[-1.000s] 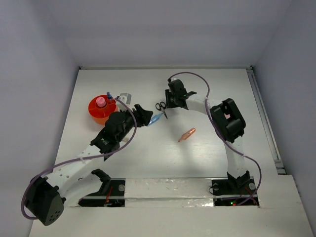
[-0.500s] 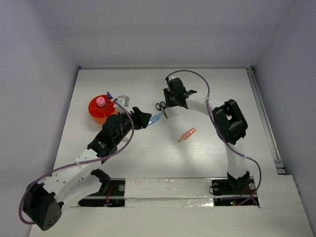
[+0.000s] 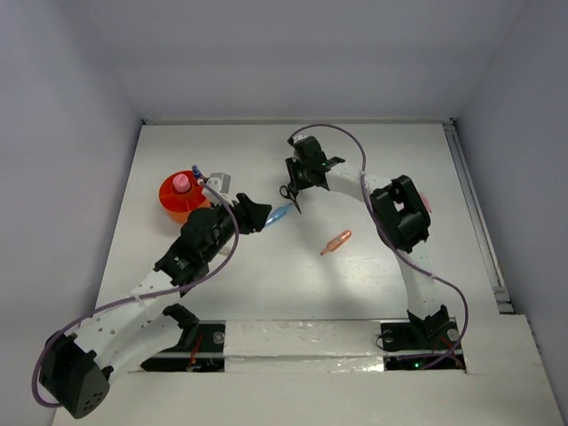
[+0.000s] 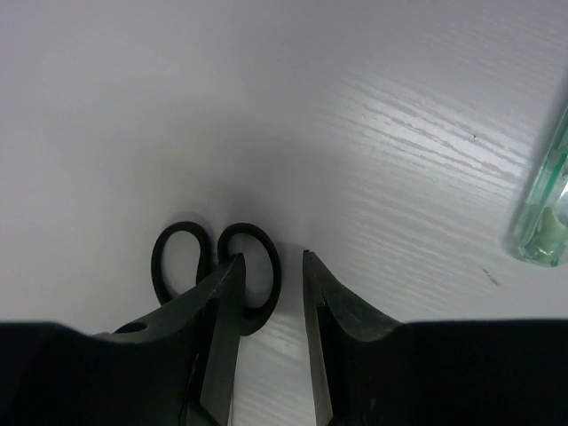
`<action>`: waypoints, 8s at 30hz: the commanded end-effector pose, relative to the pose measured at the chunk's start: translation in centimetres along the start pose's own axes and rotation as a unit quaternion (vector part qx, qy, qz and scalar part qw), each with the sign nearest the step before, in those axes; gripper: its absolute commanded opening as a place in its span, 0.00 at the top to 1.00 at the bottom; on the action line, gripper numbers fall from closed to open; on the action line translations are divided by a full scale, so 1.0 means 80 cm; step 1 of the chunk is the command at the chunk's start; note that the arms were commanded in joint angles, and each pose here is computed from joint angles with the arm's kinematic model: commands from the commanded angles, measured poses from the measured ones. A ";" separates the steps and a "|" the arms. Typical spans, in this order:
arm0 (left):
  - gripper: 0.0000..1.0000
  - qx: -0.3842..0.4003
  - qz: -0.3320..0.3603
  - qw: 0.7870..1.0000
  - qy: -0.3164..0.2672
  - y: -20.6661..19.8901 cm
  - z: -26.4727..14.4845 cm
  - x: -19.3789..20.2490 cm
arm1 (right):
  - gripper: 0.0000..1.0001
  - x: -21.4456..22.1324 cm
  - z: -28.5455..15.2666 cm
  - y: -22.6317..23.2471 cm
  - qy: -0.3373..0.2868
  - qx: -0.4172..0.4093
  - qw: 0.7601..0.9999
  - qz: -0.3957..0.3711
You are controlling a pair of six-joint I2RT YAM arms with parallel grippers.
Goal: Sort the stationery into containers
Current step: Pick up the scissors from the center of the board, then place the scissors in the storage box, then pick up the stationery from the center of the board.
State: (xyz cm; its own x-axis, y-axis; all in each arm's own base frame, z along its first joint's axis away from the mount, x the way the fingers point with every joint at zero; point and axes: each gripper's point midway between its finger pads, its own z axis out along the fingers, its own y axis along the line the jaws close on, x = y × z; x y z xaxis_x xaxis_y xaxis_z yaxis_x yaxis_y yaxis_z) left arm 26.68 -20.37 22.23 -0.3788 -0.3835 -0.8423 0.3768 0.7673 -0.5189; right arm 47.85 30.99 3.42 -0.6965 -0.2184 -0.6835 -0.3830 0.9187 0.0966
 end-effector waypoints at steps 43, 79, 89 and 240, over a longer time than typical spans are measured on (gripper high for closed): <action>0.53 0.051 -0.046 0.998 -0.015 -0.005 0.116 -0.032 | 1.00 -0.110 -0.203 0.057 -0.209 -0.146 0.967 -0.011; 0.98 0.073 -0.063 0.995 0.012 0.012 0.152 -0.019 | 1.00 -0.094 -0.223 0.098 -0.193 -0.246 0.949 -0.034; 1.00 -0.047 -0.052 0.996 -0.062 0.058 0.087 -0.049 | 0.61 -0.099 -0.253 0.122 -0.195 -0.305 0.932 -0.003; 0.01 -0.091 0.103 0.960 -0.243 0.030 -0.182 -0.186 | 0.77 -0.045 -0.123 0.382 -0.208 -0.183 0.956 -0.093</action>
State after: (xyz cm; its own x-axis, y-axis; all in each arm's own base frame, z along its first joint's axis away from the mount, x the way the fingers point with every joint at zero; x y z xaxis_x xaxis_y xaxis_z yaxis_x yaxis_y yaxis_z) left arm 21.46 -6.53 33.40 0.0536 -0.3546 -0.9335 0.2586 0.9079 -0.3300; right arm 31.26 53.71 4.65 -0.4749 -0.3791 -0.7942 -0.6893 0.7212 0.0679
